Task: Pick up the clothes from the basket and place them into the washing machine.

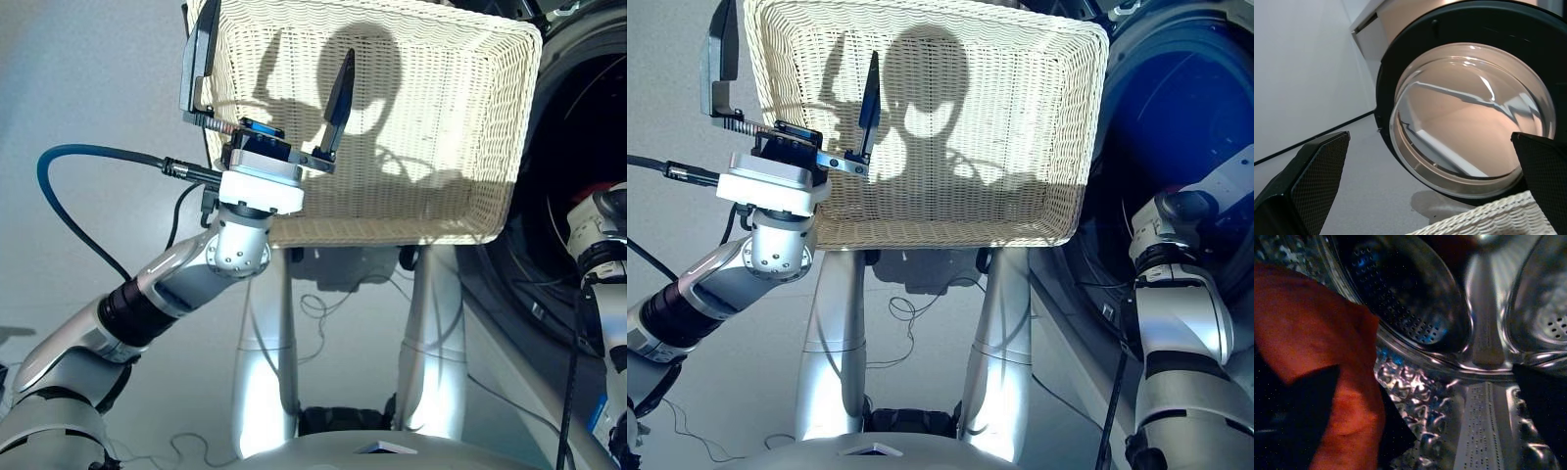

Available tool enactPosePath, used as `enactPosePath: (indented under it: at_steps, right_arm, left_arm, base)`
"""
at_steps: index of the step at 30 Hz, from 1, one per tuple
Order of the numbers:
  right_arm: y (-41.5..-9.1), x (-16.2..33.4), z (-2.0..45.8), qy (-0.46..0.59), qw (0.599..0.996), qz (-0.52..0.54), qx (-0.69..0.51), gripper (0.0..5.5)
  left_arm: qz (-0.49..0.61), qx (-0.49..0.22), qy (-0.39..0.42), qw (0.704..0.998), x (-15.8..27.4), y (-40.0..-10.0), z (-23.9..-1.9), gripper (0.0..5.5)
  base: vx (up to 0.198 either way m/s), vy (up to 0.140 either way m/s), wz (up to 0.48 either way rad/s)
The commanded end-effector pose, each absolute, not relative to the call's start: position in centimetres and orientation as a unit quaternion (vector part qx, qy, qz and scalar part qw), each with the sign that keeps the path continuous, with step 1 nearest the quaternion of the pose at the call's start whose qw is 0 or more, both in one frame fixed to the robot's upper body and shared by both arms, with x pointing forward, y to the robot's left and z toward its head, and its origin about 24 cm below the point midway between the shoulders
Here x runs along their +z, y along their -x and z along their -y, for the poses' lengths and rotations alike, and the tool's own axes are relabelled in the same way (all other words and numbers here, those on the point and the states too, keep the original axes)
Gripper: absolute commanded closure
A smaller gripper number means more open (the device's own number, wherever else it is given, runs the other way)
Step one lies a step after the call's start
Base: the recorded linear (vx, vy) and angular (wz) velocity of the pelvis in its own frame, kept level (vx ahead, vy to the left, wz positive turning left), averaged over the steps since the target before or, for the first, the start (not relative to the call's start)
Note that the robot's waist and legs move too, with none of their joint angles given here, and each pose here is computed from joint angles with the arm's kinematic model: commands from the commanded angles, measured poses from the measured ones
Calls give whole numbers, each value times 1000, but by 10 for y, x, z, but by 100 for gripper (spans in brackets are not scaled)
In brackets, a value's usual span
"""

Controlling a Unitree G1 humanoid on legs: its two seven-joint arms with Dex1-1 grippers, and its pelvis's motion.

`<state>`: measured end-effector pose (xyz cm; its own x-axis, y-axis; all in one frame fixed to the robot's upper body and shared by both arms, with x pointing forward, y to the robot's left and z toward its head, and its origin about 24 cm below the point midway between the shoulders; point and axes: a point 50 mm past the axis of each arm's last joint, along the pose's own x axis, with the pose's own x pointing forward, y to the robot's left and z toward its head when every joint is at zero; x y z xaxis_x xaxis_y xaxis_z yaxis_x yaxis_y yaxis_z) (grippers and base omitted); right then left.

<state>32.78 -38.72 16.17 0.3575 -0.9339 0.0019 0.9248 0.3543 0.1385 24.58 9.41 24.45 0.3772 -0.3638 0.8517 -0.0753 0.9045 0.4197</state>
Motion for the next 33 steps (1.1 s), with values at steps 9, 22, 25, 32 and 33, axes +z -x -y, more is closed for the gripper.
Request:
enactPosePath:
  at_steps: [9,22,25,32,33]
  right_arm:
    - [-332,182,344,-48,868,219,-443,0]
    - [-303,144,202,-45,953,283,-98,0]
    - [-298,138,186,-24,961,273,-33,0]
    - [-288,107,180,8,978,202,44,0]
    - [-287,100,182,13,981,187,46,0]
  left_arm:
    - [581,-101,-125,798,253,-226,-90,0]
    - [483,-89,-131,861,218,-245,-106,0]
    - [423,-100,-86,896,199,-252,-110,0]
    - [249,-99,10,963,141,-273,-137,0]
    - [225,-92,11,970,131,-276,-143,0]
  base:
    - [0,0,0]
    - [20,0,-3]
    - [0,0,0]
    - [13,1,5]
    - [67,9,84]
